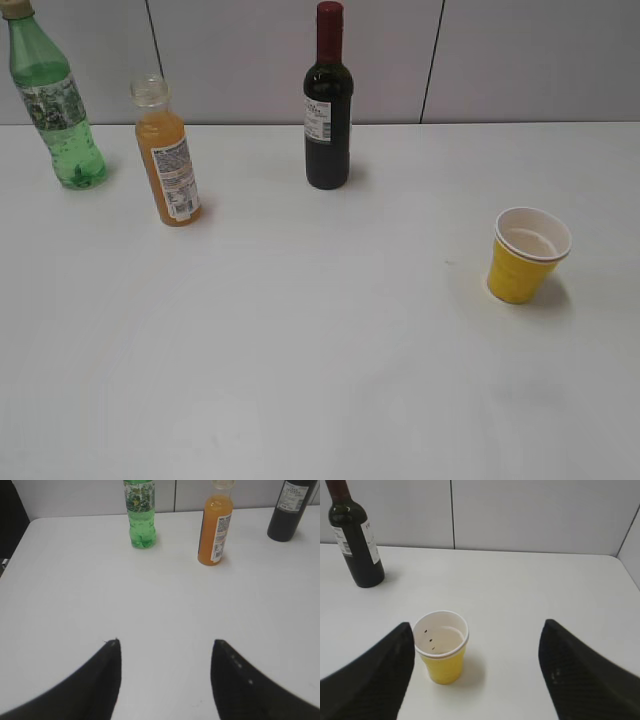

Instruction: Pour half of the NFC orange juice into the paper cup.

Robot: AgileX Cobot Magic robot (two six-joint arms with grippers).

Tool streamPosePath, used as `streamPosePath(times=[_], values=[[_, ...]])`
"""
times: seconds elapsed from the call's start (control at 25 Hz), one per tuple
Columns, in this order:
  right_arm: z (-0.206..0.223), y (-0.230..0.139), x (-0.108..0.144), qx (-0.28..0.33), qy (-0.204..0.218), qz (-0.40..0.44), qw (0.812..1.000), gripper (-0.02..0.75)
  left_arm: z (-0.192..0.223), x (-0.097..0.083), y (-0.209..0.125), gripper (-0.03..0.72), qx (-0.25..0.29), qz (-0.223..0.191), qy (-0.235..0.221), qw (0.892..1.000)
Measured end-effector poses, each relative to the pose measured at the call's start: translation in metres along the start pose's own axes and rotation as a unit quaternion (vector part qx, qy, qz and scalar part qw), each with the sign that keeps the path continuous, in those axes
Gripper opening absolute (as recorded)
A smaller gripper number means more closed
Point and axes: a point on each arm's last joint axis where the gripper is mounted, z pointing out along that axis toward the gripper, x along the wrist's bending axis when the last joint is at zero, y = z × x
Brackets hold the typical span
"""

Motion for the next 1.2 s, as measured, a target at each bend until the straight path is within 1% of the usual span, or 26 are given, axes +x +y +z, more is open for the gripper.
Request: streamPosePath(times=[0.16,0.24,0.56,0.8,0.92,1.12,1.2], values=[[0.011,-0.008,-0.004,0.009,-0.016,0.002,1.000,0.587,0.000,0.000,0.000,0.437,0.000,0.000,0.000,1.000],[0.018,-0.011,-0.004,0.017,-0.017,0.000,1.000,0.587,0.000,0.000,0.000,0.437,0.000,0.000,0.000,1.000],[0.048,-0.020,0.015,0.025,0.023,-0.031,0.999,0.587,0.000,0.000,0.000,0.437,0.000,0.000,0.000,1.000],[0.069,-0.037,0.027,0.058,0.038,-0.050,0.996,0.587,0.000,0.000,0.000,0.437,0.000,0.000,0.000,1.000],[0.069,-0.047,0.029,0.046,0.039,-0.044,0.997,0.587,0.000,0.000,0.000,0.437,0.000,0.000,0.000,1.000],[0.057,-0.067,0.019,0.003,0.019,-0.025,1.000,0.587,0.000,0.000,0.000,0.437,0.000,0.000,0.000,1.000],[0.055,-0.070,0.018,-0.014,0.023,-0.036,0.999,0.587,0.000,0.000,0.000,0.437,0.000,0.000,0.000,1.000]])
